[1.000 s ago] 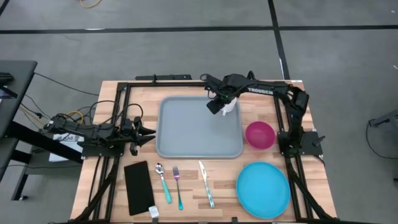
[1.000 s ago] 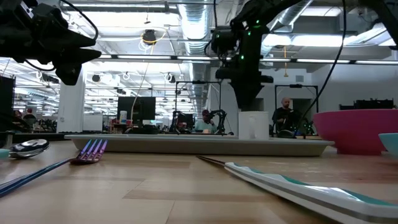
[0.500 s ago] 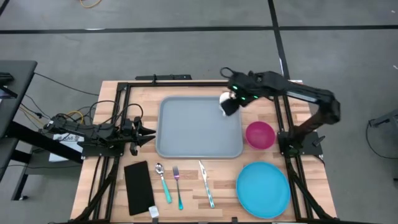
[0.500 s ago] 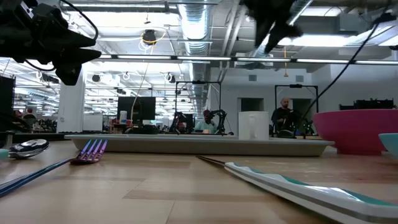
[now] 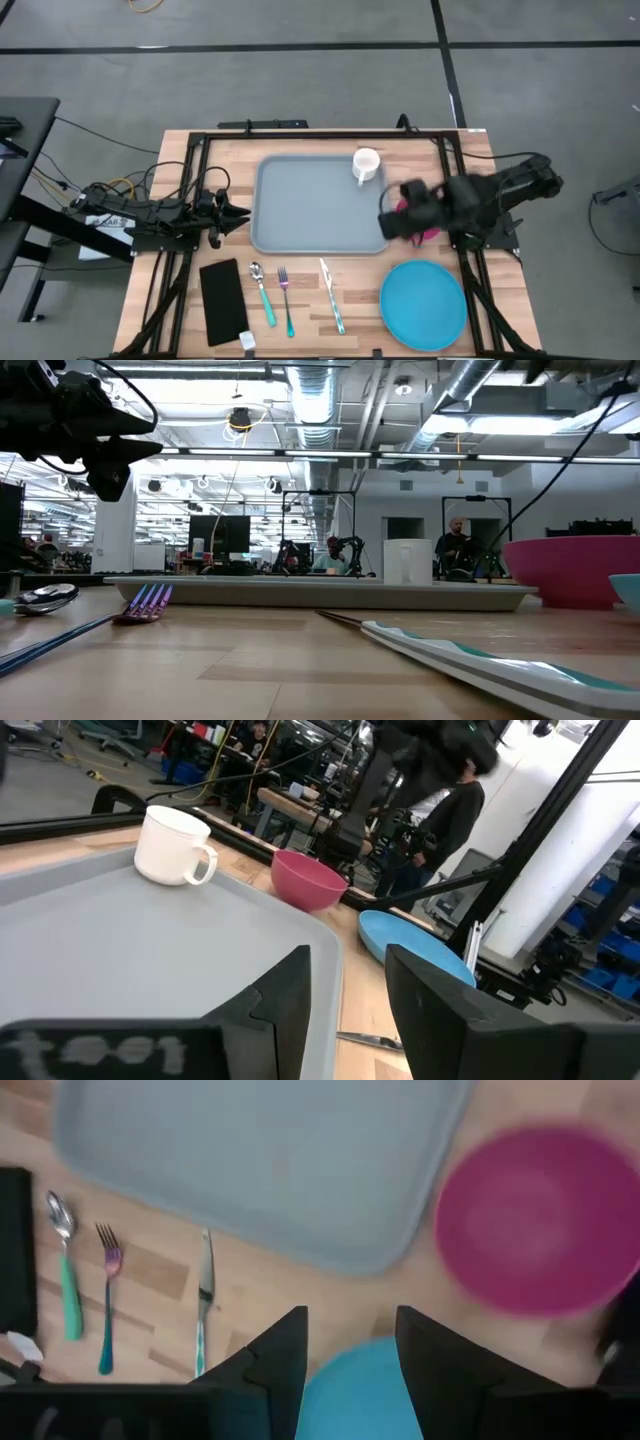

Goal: Set up tray
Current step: Put the blue plate on the gray serving tray

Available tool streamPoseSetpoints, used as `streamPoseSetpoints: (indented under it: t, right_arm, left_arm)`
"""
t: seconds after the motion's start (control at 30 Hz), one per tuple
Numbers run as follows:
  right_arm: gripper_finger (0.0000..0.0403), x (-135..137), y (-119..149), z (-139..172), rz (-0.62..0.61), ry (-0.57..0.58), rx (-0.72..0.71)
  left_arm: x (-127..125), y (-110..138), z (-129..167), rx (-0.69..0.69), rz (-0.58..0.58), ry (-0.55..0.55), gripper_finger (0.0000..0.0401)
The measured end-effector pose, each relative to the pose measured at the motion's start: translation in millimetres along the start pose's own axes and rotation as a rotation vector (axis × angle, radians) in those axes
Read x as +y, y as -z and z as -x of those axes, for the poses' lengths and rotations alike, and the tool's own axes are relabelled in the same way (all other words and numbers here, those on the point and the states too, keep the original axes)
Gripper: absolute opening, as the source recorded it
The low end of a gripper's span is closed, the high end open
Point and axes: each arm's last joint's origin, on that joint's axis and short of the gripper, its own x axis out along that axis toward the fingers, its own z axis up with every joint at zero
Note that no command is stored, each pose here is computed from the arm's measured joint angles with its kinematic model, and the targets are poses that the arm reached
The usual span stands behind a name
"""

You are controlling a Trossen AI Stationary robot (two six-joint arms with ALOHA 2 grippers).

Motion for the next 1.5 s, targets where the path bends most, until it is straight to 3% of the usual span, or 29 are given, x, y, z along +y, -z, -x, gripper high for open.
streamPoseSetpoints:
  t: [0.37,0.6,0.87,1.13,1.3,1.5]
  right_arm:
    - [0.0141,56.8,104.3,-52.5,-0.219,-0.036,0.128]
    - [0.0141,68.2,151.4,-88.7,-0.273,0.049,0.183]
    - [0.0136,70.8,174.7,-113.8,-0.236,0.114,0.191]
    - [0.0138,76.8,195.9,-140.8,-0.115,0.123,0.229]
    - [0.0137,82.0,202.4,-155.2,-0.072,0.108,0.244]
    - [0.0134,78.9,198.0,-161.3,-0.013,0.165,0.223]
  left_arm:
    - [0.0,0.0,0.0,0.001,0.025,0.002,0.0119]
    - [0.0,0.0,0.0,0.001,0.025,0.002,0.0119]
    - [-0.1,0.1,0.0,0.002,0.025,0.004,0.0119]
    - [-0.2,0.1,0.0,0.004,0.035,0.007,0.0119]
    - [-0.3,0.2,0.0,0.006,0.067,0.011,0.0119]
    - [-0.5,0.3,0.0,0.011,0.071,0.018,0.0119]
